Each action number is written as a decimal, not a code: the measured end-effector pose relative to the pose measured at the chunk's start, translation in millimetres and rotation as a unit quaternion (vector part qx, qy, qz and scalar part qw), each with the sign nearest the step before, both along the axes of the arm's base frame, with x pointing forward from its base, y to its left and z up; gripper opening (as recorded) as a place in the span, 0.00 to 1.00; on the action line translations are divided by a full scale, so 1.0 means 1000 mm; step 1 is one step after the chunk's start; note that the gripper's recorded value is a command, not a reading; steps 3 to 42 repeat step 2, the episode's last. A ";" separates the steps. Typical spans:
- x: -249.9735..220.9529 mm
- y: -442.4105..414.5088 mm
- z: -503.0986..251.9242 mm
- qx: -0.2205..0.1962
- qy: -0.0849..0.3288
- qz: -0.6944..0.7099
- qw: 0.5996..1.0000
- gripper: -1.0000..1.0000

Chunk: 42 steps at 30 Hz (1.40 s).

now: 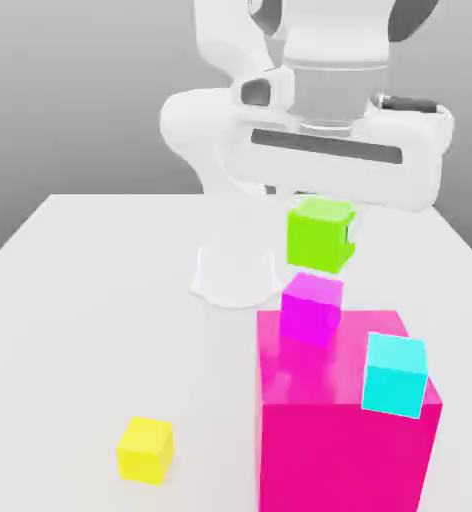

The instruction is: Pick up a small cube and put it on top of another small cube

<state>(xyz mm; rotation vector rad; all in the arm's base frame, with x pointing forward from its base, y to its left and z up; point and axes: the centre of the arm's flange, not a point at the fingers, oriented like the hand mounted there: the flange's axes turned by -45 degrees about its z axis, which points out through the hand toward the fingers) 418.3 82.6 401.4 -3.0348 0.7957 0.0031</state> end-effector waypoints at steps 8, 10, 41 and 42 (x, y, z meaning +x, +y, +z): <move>0.000 0.000 0.000 0.000 0.000 0.000 1.000 1.00; 0.000 0.000 0.000 0.000 0.000 0.000 1.000 1.00; 0.000 0.000 0.000 0.000 0.000 0.000 1.000 1.00; 0.000 0.000 0.000 0.000 0.000 0.000 1.000 1.00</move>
